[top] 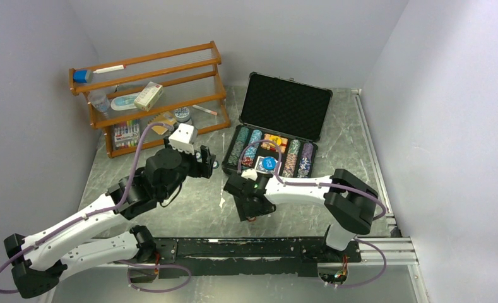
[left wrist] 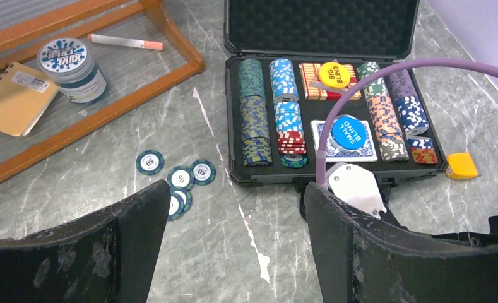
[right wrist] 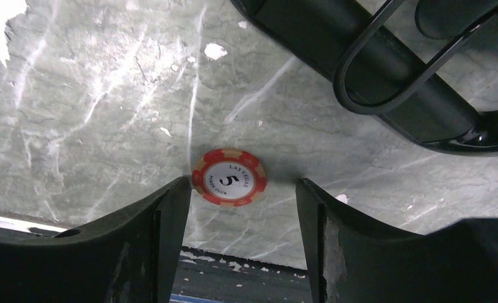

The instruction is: Pack up texas hold em set

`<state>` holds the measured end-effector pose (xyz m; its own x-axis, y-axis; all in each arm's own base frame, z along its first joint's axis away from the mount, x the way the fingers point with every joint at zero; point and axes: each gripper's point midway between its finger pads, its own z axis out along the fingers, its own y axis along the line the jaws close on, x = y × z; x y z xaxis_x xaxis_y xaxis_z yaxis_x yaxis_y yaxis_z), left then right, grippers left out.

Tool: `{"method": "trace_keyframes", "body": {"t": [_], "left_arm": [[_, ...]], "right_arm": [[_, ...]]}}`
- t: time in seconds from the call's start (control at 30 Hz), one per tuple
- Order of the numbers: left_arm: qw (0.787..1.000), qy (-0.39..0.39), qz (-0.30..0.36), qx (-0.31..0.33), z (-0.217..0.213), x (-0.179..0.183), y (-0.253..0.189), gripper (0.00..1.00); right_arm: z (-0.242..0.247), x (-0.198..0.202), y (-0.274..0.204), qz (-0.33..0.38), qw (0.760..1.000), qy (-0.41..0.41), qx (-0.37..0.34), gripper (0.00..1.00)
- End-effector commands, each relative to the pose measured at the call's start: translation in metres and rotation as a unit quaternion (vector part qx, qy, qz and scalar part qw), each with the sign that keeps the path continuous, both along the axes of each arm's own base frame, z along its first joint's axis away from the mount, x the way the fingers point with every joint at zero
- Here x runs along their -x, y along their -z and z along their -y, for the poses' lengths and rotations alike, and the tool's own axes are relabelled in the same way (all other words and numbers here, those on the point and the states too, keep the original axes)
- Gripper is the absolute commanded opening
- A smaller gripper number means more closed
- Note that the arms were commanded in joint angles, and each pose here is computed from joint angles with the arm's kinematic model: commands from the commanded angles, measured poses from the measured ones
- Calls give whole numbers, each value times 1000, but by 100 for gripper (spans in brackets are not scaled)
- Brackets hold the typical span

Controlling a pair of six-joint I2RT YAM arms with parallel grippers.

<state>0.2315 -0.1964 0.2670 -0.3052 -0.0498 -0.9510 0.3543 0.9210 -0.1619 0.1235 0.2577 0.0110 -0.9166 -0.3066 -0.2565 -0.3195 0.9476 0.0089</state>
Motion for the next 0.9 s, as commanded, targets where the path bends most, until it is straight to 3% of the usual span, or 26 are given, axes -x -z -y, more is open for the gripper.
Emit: {"method": "trace_keyframes", "body": {"t": [0.0, 0.17, 0.3, 0.4, 0.67, 0.87], "left_arm": [[1000, -10, 4, 9, -1, -3, -2, 82], [1000, -19, 1, 10, -3, -4, 0, 83], [1000, -21, 1, 11, -4, -4, 1, 84], [1000, -17, -2, 12, -3, -3, 4, 84], [998, 9, -50, 49, 20, 3, 41, 86], [983, 86, -101, 128, 58, 24, 82, 84]], "right_arm": [[-4, -8, 4, 16, 1000, 10, 4, 66], [-3, -9, 12, 17, 1000, 15, 13, 61], [-3, -7, 15, 10, 1000, 11, 12, 43], [-8, -8, 8, 15, 1000, 13, -7, 38], [-15, -29, -26, 70, 995, 49, -53, 38], [-13, -47, -56, 108, 983, 97, -112, 40]]}}
